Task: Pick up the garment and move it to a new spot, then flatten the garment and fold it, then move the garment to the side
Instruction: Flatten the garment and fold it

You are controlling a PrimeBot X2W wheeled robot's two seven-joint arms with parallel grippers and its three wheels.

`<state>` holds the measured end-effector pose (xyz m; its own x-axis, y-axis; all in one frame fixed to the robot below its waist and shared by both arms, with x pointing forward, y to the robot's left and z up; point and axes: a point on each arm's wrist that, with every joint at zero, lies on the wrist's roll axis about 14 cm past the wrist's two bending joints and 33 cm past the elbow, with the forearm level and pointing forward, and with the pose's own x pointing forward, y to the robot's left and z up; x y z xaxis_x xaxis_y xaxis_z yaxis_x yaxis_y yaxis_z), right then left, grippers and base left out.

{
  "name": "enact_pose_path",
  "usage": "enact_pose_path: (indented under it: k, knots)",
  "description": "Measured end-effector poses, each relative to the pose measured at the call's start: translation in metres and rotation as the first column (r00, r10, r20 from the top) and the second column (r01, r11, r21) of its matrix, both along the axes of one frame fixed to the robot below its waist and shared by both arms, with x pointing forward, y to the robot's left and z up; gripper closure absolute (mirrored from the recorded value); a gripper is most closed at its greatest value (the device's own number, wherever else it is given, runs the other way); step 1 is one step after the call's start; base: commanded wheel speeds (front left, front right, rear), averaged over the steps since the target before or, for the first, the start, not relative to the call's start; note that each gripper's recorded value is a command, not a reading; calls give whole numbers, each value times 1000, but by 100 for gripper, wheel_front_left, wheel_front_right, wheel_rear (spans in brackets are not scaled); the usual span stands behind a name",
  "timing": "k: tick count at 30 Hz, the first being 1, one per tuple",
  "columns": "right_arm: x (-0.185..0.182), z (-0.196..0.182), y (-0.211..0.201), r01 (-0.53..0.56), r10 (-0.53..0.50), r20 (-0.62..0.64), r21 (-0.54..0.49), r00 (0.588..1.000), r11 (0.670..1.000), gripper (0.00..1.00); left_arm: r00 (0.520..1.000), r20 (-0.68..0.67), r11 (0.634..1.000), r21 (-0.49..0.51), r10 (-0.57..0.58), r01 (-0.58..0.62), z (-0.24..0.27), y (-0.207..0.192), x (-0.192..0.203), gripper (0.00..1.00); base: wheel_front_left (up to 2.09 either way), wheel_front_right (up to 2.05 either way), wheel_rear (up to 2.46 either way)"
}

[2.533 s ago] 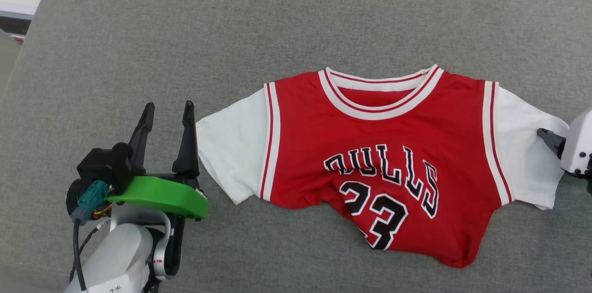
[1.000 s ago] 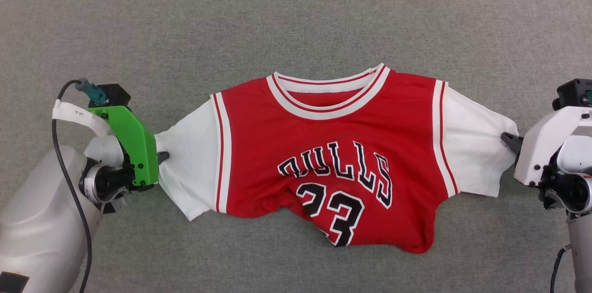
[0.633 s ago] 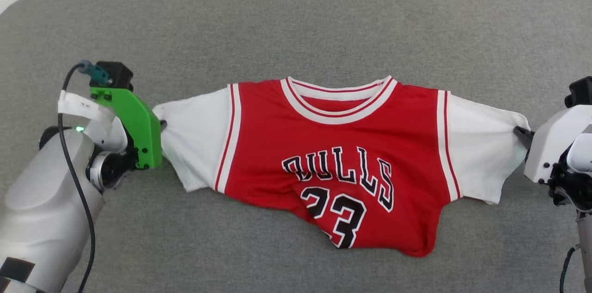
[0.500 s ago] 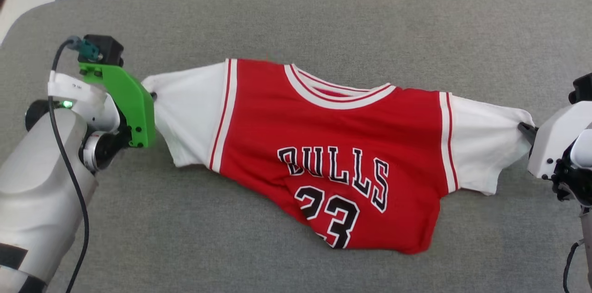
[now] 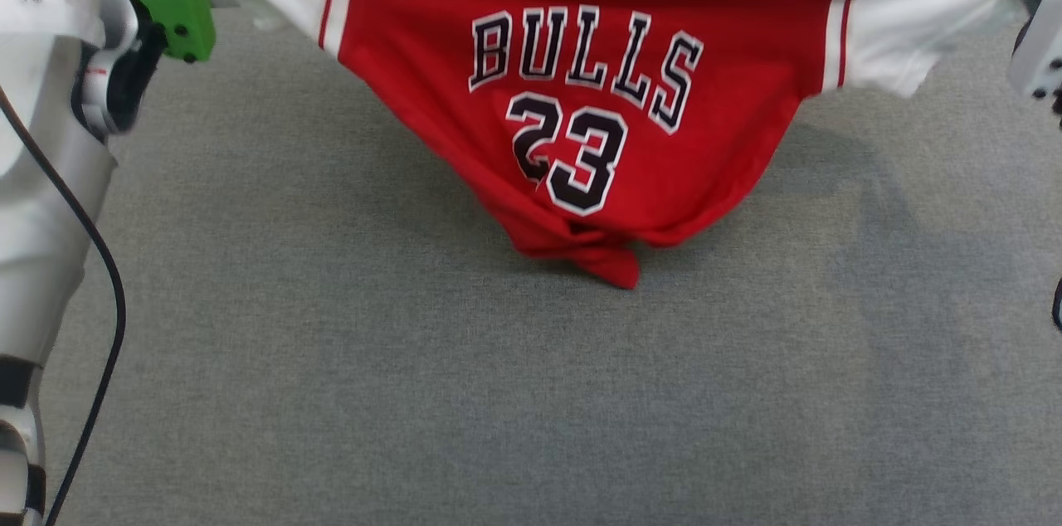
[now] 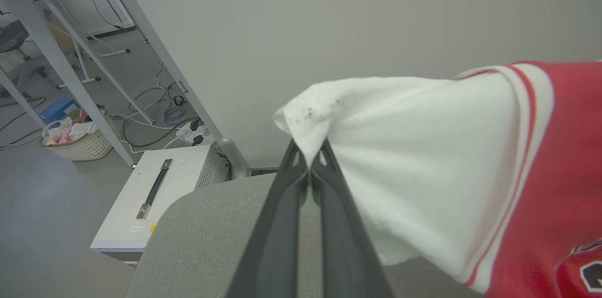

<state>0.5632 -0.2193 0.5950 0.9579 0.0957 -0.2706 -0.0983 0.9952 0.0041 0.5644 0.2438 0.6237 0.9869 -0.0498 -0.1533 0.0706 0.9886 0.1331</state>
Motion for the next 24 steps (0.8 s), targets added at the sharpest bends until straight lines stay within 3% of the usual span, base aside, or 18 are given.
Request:
enact_pose_path:
  k: [8, 16, 20, 24]
  knots:
    - [50, 97, -1, 29, -24, 249, -17, 968, 999, 100, 988, 154, 999, 46, 20, -27, 53, 2, 43, 100, 0, 0, 0]
    - [91, 171, -7, 64, -64, 450, 14, 891, 998, 100, 929, 371, 999, 44, 4, -22, 117, -3, 87, 100, 0, 0, 0]
    - [109, 177, -7, 78, -72, 493, 7, 867, 997, 100, 911, 412, 999, 28, 13, -26, 118, -1, 107, 100, 0, 0, 0]
    - [128, 163, -4, 77, -75, 474, 15, 877, 997, 100, 920, 392, 999, 16, 21, -29, 97, 2, 125, 100, 0, 0, 0]
